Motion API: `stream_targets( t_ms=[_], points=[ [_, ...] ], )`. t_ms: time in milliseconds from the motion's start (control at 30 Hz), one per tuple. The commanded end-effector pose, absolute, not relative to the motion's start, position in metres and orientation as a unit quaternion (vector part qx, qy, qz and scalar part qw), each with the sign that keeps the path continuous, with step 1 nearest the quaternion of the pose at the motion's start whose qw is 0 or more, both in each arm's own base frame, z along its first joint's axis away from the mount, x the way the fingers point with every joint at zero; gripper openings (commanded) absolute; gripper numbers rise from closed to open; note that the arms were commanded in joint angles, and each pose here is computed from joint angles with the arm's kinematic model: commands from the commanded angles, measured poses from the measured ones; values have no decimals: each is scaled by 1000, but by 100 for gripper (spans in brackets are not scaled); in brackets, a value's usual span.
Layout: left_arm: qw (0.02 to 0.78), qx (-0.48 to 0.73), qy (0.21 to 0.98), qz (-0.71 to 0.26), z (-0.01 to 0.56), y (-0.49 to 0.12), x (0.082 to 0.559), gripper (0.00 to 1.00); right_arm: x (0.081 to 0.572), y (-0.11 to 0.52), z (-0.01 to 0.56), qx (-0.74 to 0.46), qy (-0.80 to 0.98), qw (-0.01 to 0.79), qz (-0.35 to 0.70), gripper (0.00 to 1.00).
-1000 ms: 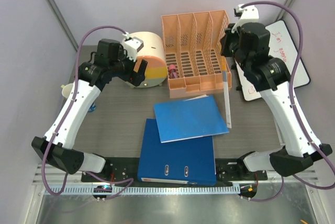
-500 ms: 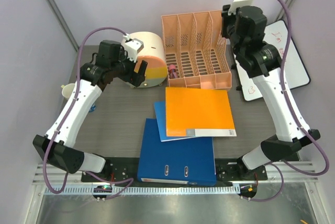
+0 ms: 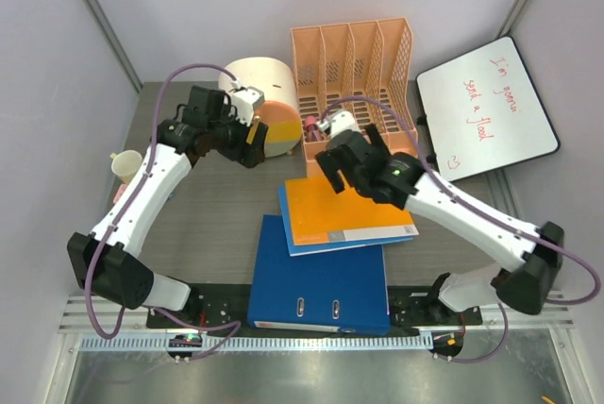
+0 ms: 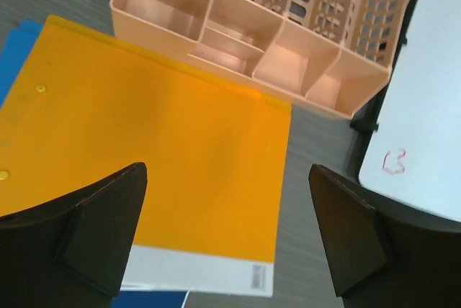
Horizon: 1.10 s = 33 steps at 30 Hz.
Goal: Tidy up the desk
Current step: Pick up the folder from the center of the board.
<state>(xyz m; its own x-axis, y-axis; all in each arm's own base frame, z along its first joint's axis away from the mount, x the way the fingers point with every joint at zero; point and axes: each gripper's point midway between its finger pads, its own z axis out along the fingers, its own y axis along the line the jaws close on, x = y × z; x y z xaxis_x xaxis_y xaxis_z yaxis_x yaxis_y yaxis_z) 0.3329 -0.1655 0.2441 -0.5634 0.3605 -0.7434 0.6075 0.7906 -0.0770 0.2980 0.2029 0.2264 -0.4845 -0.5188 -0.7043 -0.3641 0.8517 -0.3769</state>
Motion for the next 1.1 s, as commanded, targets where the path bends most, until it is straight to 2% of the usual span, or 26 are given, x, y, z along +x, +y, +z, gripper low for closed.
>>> stream_targets(
  t_ms=[0, 67, 200, 433, 600, 700, 1067],
  points=[
    [328, 304, 869, -209, 214, -189, 313, 77, 279, 139, 275, 6, 864, 501, -55, 100],
    [302, 324, 873, -203, 193, -197, 300, 75, 265, 118, 252, 72, 872, 482, -53, 100],
    [274, 399, 857, -174, 159, -226, 268, 75, 248, 102, 201, 223, 875, 430, 21, 100],
    [245, 413, 859, -175, 127, -236, 266, 73, 215, 75, 130, 334, 866, 368, 53, 100],
    [231, 422, 861, -163, 106, -243, 268, 72, 198, 59, 113, 361, 863, 353, 25, 95],
    [227, 431, 861, -144, 93, -237, 269, 72, 191, 49, 114, 365, 863, 349, -4, 96],
    [197, 435, 868, -133, 63, -233, 259, 71, 176, 47, 93, 398, 855, 334, 17, 95]
  ],
)
